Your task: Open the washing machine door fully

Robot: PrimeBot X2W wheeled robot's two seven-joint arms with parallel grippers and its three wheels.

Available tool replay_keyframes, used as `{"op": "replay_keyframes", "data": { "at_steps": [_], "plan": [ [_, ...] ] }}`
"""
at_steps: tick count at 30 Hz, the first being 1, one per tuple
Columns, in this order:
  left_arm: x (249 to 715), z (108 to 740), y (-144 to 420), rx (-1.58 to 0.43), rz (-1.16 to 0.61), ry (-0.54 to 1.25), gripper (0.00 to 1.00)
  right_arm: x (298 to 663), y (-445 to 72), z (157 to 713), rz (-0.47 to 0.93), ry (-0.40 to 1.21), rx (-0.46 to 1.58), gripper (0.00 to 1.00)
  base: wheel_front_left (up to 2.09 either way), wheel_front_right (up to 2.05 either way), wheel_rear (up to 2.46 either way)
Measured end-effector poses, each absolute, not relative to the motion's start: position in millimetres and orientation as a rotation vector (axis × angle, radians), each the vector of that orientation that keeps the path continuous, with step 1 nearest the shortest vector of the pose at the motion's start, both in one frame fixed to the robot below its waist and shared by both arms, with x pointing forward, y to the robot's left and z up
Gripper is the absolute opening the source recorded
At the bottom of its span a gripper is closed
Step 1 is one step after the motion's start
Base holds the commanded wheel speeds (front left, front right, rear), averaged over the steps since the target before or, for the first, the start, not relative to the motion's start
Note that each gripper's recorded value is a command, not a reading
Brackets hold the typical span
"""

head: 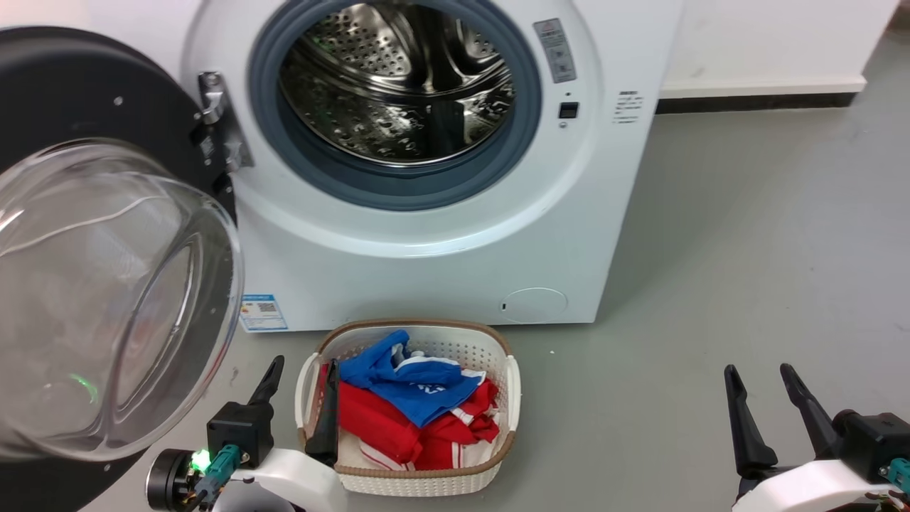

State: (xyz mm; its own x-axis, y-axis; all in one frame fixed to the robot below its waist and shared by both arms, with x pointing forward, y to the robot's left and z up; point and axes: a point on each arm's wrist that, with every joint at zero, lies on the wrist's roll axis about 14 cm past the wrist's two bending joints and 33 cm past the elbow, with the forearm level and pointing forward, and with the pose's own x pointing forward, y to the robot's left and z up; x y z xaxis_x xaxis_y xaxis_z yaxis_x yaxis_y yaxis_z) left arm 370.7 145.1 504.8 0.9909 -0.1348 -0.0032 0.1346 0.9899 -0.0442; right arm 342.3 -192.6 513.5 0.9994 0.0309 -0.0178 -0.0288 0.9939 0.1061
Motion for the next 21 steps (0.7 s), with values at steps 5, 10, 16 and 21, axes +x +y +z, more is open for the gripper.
{"op": "replay_keyframes", "data": {
  "at_steps": [5,10,16,21],
  "plan": [
    [375,505,137,-0.041,-0.156,0.000,1.00,337,-199,515,0.010,0.016,0.102,1.00,0.00,0.00,0.00],
    [375,503,141,-0.045,-0.139,0.003,1.00,337,-197,516,0.015,0.017,0.099,1.00,0.00,0.00,0.00],
    [373,502,144,-0.050,-0.124,0.000,1.00,339,-193,517,0.028,0.011,0.097,1.00,0.00,0.00,0.00],
    [373,502,147,-0.053,-0.108,-0.003,1.00,340,-191,518,0.035,0.009,0.097,1.00,0.00,0.00,0.00]
  ]
}}
